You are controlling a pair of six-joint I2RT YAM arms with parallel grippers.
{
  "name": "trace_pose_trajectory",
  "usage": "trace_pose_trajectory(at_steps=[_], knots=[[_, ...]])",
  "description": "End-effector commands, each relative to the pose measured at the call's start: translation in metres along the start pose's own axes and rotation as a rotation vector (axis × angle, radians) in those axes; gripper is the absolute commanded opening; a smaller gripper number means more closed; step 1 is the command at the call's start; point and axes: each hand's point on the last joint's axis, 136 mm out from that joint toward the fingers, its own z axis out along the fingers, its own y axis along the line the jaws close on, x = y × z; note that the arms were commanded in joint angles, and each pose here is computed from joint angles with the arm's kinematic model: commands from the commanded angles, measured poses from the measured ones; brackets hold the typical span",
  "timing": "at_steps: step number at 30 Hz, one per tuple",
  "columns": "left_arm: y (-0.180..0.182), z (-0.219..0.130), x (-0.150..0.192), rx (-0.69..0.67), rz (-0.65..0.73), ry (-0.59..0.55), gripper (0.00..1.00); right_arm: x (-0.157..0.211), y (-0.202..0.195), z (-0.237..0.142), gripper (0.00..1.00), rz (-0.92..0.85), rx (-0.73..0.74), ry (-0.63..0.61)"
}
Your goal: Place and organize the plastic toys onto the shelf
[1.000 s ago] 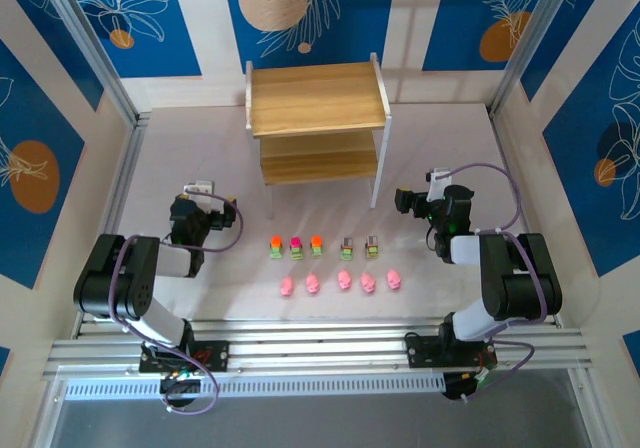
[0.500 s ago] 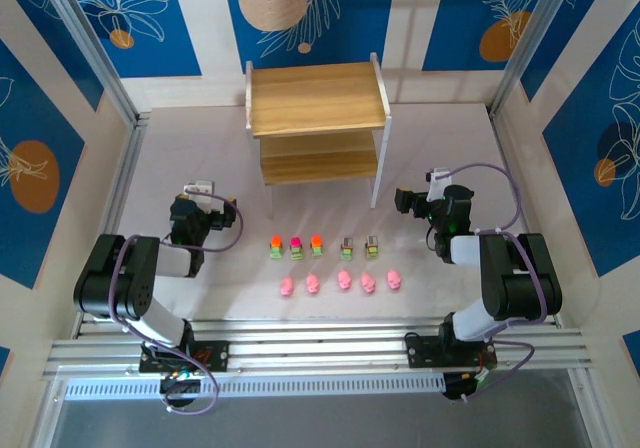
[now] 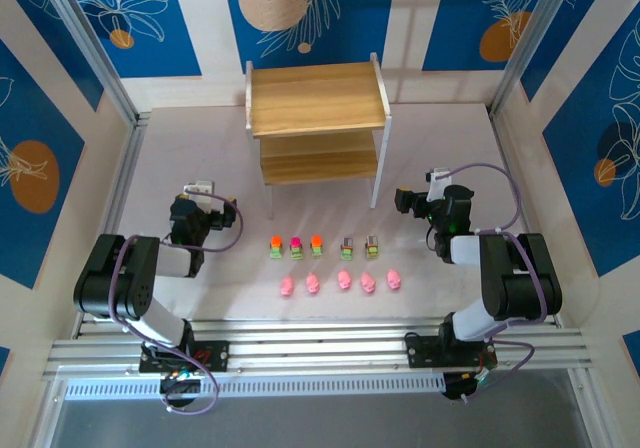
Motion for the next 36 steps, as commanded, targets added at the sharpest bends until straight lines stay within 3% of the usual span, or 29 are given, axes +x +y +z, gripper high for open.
trace_pose_trajectory(at_steps=[1,17,36], knots=[[0.001,0.003,-0.008,0.014,0.012,-0.016,1.00,0.000,0.001,0.000,0.99,0.000,0.002,-0.013],[0.006,-0.001,-0.009,0.029,-0.027,-0.038,1.00,0.000,0.001,0.000,0.99,0.005,-0.008,-0.012],[0.017,-0.042,-0.019,-0.061,-0.038,-0.227,1.00,-0.001,0.008,-0.011,0.99,-0.006,-0.051,-0.068]])
